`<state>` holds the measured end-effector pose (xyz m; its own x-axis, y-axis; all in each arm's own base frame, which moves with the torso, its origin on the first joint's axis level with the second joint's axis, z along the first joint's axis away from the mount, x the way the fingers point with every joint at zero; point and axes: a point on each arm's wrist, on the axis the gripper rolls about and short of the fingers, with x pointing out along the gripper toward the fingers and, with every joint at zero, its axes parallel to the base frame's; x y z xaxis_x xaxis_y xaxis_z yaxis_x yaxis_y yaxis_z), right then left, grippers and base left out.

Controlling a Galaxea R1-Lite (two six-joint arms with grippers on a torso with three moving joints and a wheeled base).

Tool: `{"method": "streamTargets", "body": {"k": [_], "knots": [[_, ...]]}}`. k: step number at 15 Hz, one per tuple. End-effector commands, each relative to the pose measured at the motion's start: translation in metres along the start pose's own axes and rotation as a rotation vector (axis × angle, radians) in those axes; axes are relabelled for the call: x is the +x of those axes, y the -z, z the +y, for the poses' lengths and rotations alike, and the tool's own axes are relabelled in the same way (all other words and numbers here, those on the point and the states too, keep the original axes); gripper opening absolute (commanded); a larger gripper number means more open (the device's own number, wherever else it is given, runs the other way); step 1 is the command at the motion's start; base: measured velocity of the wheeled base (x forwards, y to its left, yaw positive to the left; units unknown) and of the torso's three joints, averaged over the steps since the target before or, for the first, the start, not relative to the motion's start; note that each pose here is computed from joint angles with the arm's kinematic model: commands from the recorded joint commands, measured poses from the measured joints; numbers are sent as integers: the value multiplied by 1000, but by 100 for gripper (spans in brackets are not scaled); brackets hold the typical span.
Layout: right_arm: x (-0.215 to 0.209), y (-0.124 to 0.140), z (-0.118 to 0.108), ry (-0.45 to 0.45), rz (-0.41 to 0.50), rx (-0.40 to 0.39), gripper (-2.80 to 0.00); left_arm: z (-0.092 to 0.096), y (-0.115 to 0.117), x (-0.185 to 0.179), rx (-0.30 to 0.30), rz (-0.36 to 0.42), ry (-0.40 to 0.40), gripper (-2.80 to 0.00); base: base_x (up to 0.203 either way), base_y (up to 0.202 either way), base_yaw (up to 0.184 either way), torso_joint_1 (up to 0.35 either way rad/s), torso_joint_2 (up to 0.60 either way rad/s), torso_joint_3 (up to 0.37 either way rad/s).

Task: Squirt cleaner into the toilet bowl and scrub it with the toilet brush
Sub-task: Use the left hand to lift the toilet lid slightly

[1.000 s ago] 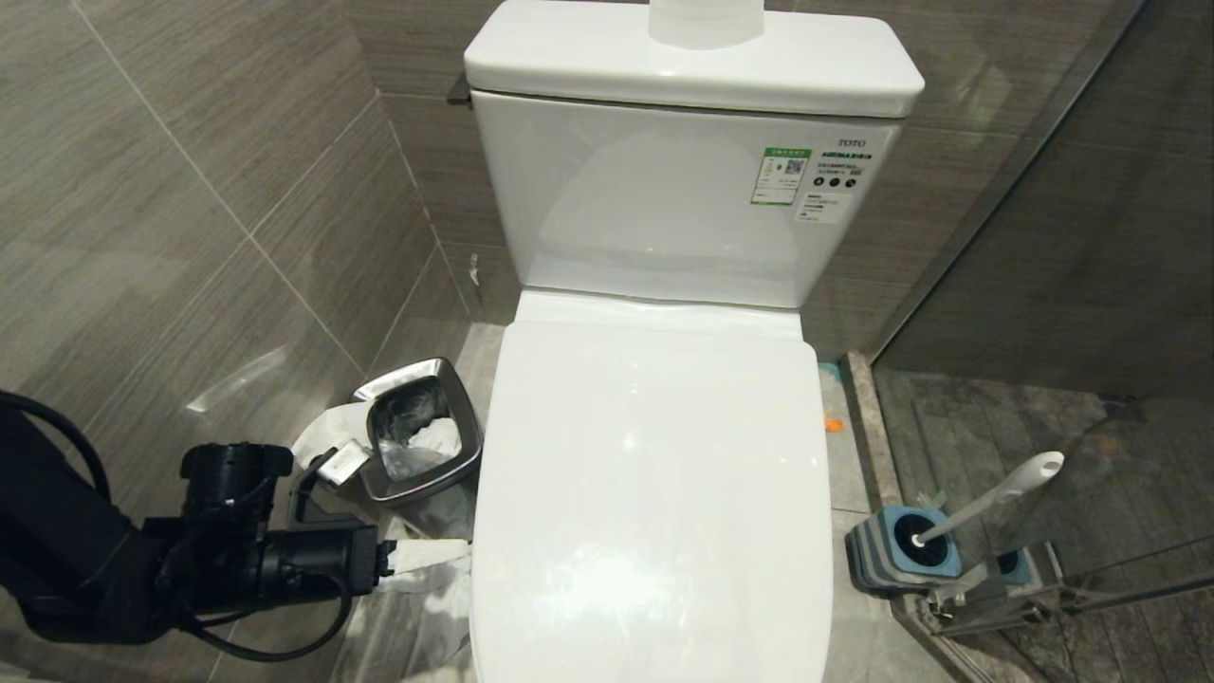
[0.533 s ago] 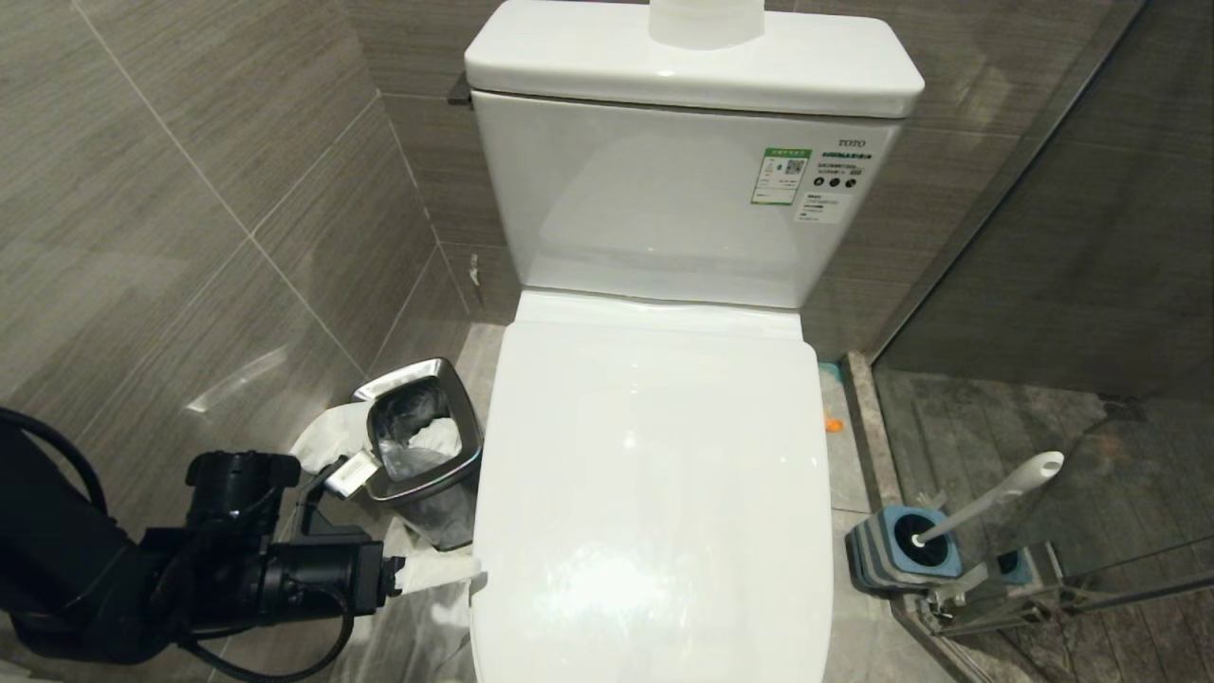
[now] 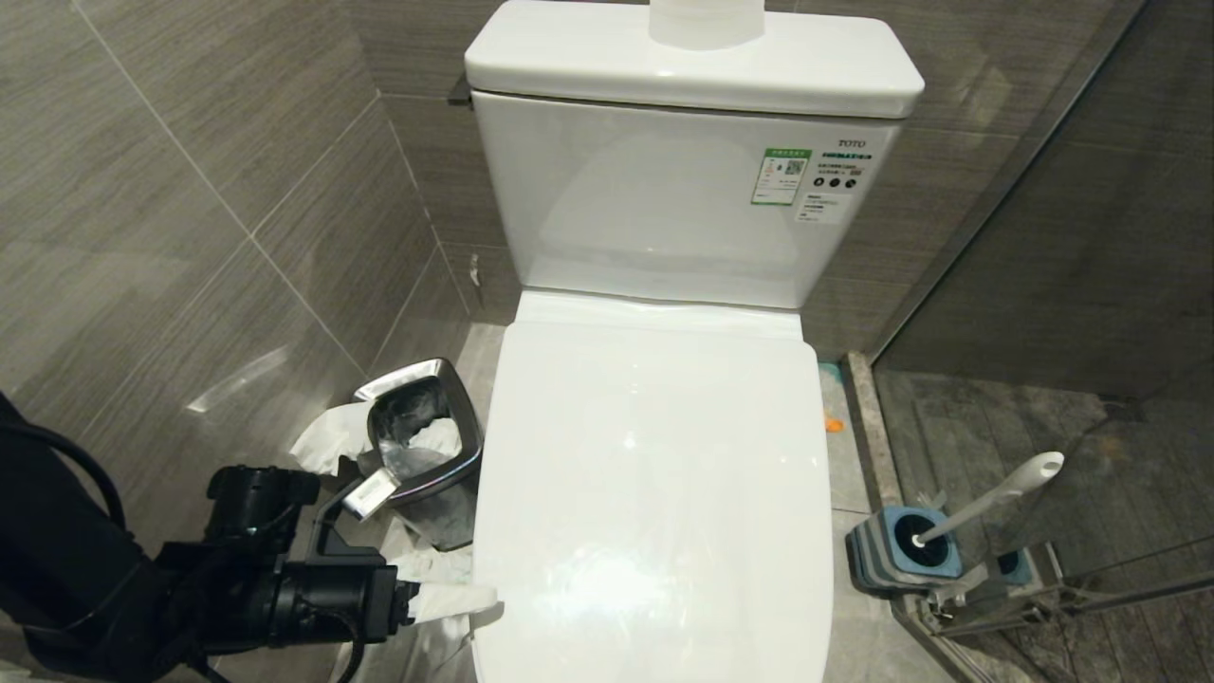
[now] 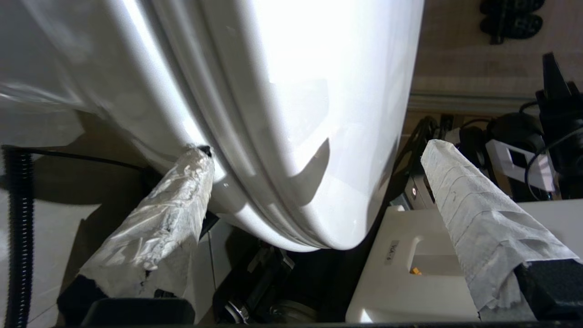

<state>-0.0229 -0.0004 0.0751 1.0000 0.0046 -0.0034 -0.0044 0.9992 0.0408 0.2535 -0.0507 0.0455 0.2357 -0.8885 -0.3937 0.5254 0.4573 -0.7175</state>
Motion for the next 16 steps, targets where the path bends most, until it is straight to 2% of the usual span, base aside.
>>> {"method": "streamTargets", "body": {"k": [1,3,6,10,13,16], "knots": [[0,0,0,0,1,1,-280,-4,6,6,7,22,21,0,0,0,0,0,0,0],[0,0,0,-1,1,1,-280,-5,10,12,23,35,34,0,0,0,0,0,0,0],[0,0,0,-1,0,1,-280,-3,14,19,16,52,39,0,0,0,0,0,0,0],[0,0,0,0,0,1,-280,3,29,21,29,48,20,0,0,0,0,0,0,0],[0,0,0,0,1,1,-280,-10,37,19,40,64,41,0,0,0,0,0,0,0],[0,0,0,0,1,1,-280,-25,35,18,73,69,113,0,0,0,0,0,0,0]]}}
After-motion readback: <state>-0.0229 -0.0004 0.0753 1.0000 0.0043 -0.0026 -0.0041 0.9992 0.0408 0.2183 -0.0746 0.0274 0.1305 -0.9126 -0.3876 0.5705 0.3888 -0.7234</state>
